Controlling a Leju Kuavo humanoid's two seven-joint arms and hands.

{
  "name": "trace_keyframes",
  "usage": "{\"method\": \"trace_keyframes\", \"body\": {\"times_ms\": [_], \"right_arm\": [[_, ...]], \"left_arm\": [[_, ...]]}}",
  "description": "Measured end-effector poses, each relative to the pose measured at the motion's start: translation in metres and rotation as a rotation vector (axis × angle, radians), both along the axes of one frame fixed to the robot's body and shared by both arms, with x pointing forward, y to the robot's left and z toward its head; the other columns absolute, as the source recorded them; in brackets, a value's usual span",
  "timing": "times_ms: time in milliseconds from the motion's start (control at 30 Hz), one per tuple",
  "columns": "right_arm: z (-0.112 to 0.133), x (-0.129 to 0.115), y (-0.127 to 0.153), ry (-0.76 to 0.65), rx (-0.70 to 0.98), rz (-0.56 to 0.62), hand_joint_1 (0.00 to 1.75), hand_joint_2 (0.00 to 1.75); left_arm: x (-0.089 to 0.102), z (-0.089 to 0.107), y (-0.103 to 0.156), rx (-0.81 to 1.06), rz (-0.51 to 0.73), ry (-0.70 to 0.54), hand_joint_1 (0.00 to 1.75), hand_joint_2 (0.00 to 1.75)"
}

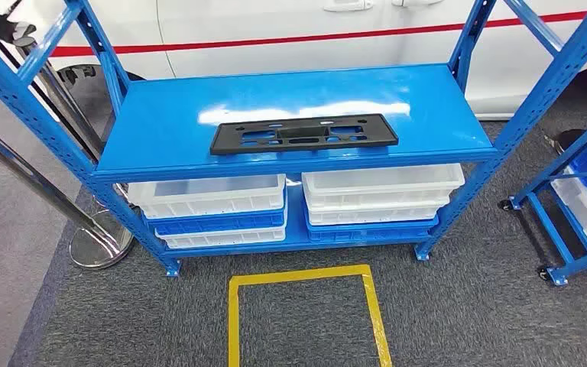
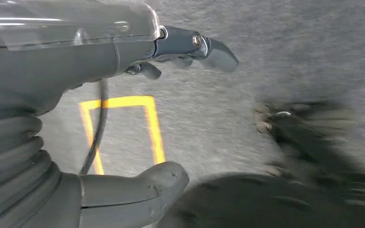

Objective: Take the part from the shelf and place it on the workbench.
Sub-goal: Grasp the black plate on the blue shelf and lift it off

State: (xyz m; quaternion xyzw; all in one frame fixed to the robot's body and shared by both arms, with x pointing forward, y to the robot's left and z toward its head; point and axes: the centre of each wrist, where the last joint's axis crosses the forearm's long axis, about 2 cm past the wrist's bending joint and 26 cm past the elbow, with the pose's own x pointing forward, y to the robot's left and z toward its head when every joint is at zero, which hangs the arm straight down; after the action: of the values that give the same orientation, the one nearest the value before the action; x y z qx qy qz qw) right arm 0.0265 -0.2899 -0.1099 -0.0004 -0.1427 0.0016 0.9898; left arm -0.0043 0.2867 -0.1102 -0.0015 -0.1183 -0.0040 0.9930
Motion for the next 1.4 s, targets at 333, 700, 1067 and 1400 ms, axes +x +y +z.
{"method": "trace_keyframes", "body": {"times_ms": [333, 700, 1067, 1400], "right_arm": [[0.001, 0.026, 0.011, -0.04, -0.06, 0.01, 0.0, 1.75], [0.003, 0.043, 0.014, -0.057, -0.154, 0.025, 0.0, 1.75], [0.003, 0.045, 0.015, -0.07, -0.155, 0.039, 0.0, 1.75], [0.006, 0.06, 0.018, -0.212, -0.146, -0.044, 0.0, 1.75]], "left_arm": [[0.016, -0.002, -0.022, 0.068, -0.142, 0.05, 0.0, 1.75], [0.036, 0.0, -0.042, 0.137, -0.275, 0.063, 0.0, 1.75], [0.038, -0.001, -0.035, 0.102, -0.297, 0.032, 0.0, 1.75], [0.038, -0.001, -0.024, 0.101, -0.25, 0.005, 0.0, 0.0]]}}
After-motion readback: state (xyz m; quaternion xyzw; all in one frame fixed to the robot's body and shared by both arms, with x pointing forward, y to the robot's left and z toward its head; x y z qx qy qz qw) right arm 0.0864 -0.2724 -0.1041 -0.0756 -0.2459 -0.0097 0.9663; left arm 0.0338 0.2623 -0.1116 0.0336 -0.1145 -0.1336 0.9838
